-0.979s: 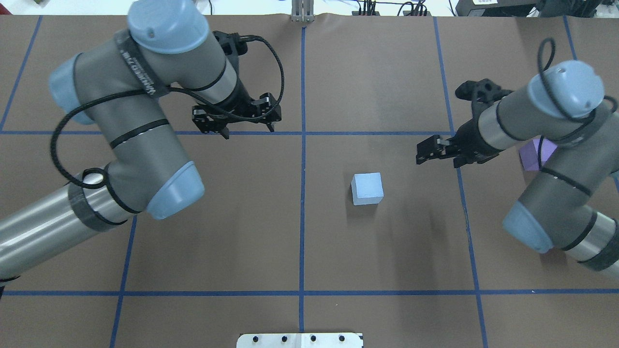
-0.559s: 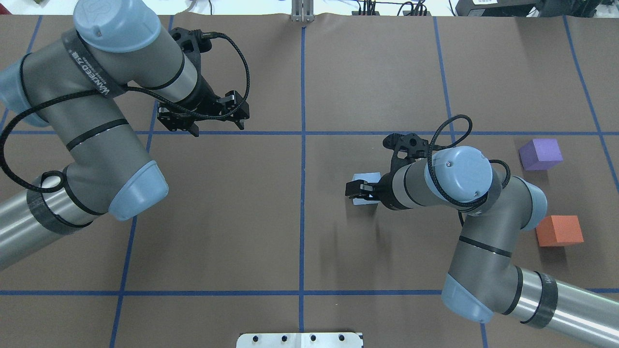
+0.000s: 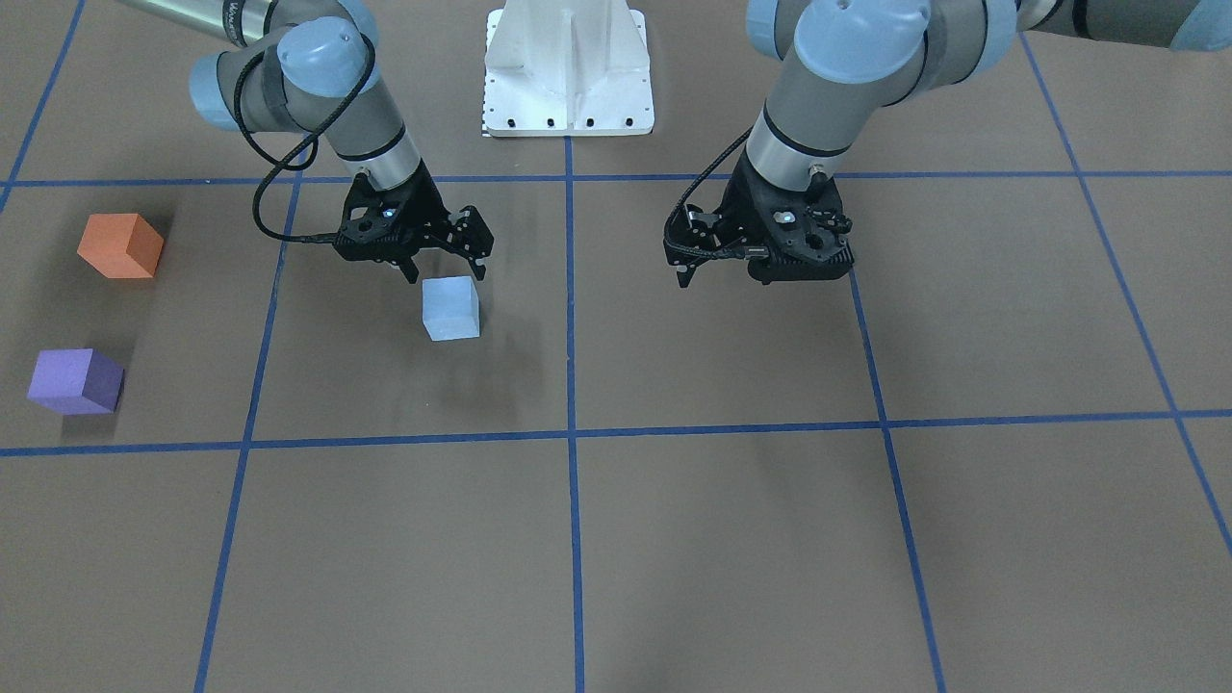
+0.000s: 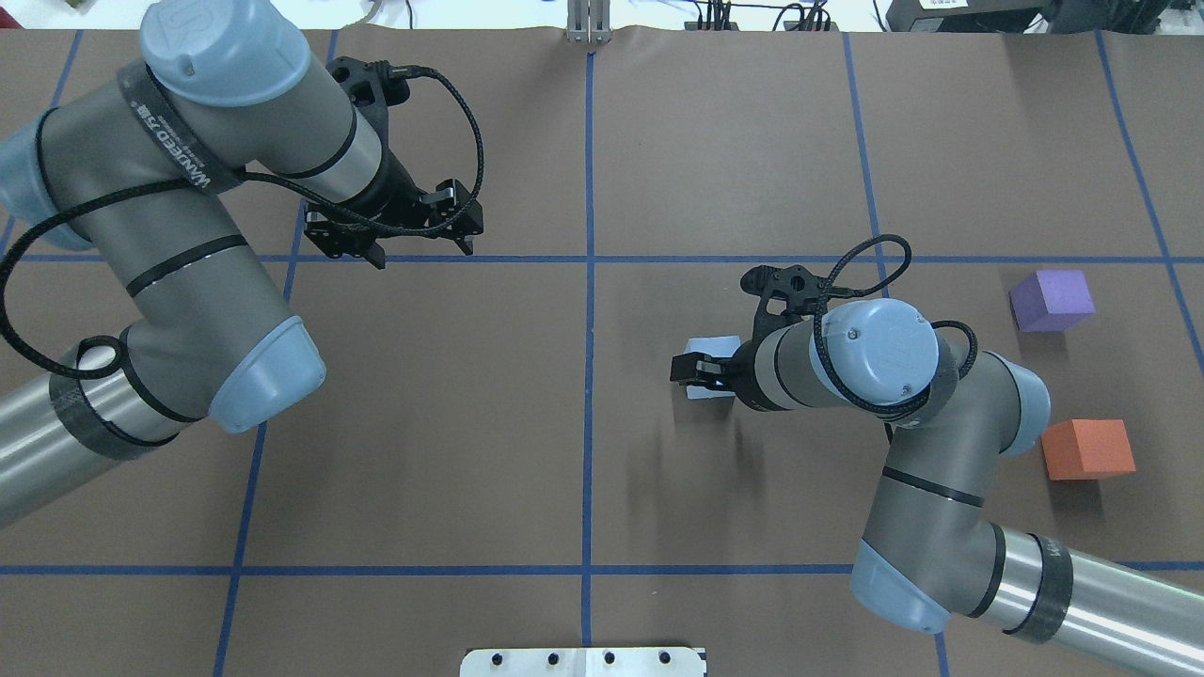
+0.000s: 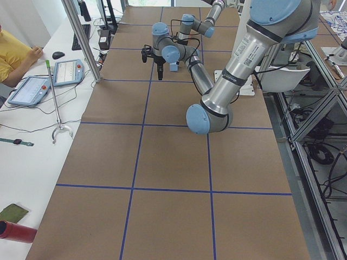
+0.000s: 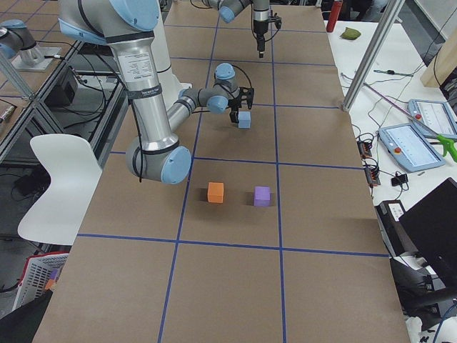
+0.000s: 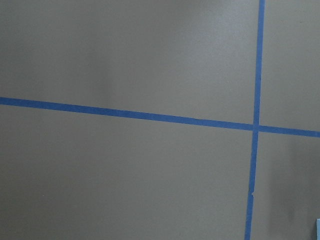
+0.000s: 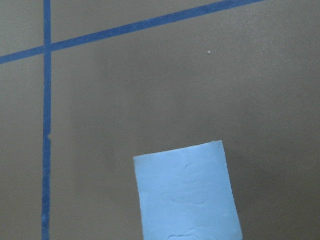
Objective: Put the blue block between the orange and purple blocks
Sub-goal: 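Lower the right gripper onto the light blue cube and grasp it, then carry the light blue cube with the right gripper toward the purple cube, then lower the light blue cube between the purple and orange cubes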
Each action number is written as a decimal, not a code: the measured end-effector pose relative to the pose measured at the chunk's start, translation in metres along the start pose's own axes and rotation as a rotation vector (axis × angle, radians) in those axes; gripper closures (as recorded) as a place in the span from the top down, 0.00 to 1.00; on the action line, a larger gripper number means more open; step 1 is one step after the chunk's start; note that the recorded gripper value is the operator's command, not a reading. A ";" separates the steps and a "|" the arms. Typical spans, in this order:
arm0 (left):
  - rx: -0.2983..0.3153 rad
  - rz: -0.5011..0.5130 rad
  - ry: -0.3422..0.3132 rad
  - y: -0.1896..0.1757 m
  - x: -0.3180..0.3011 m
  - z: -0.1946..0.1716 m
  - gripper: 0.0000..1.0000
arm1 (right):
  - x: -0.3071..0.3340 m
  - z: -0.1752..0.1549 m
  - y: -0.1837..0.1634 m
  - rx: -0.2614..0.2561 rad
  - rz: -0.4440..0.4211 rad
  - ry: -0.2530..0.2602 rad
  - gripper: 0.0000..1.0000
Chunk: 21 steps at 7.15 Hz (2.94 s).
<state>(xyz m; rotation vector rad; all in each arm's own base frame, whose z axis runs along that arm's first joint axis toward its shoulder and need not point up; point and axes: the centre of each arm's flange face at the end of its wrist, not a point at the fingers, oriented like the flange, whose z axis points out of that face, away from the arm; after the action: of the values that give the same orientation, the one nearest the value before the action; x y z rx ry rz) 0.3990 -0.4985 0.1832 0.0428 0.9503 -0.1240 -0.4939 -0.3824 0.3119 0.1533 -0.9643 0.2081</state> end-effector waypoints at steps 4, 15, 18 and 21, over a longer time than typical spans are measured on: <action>-0.004 0.003 0.003 0.003 0.002 0.002 1.00 | -0.010 0.027 -0.015 0.003 -0.142 0.058 0.98; -0.002 -0.009 0.004 0.002 0.002 0.003 1.00 | 0.242 -0.107 -0.115 -0.079 -0.150 0.096 0.00; 0.000 -0.010 0.006 0.003 0.003 0.002 1.00 | 0.356 -0.114 -0.107 -0.101 -0.087 0.121 0.00; 0.004 -0.021 0.006 0.004 0.003 0.002 1.00 | 0.379 -0.084 -0.116 -0.131 -0.050 0.151 0.00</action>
<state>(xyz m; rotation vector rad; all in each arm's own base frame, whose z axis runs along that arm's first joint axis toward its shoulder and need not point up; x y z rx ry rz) 0.4030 -0.4952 0.1815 0.0370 0.9571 -0.1451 -0.1895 -0.4354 0.5737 0.0409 -0.8203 0.1088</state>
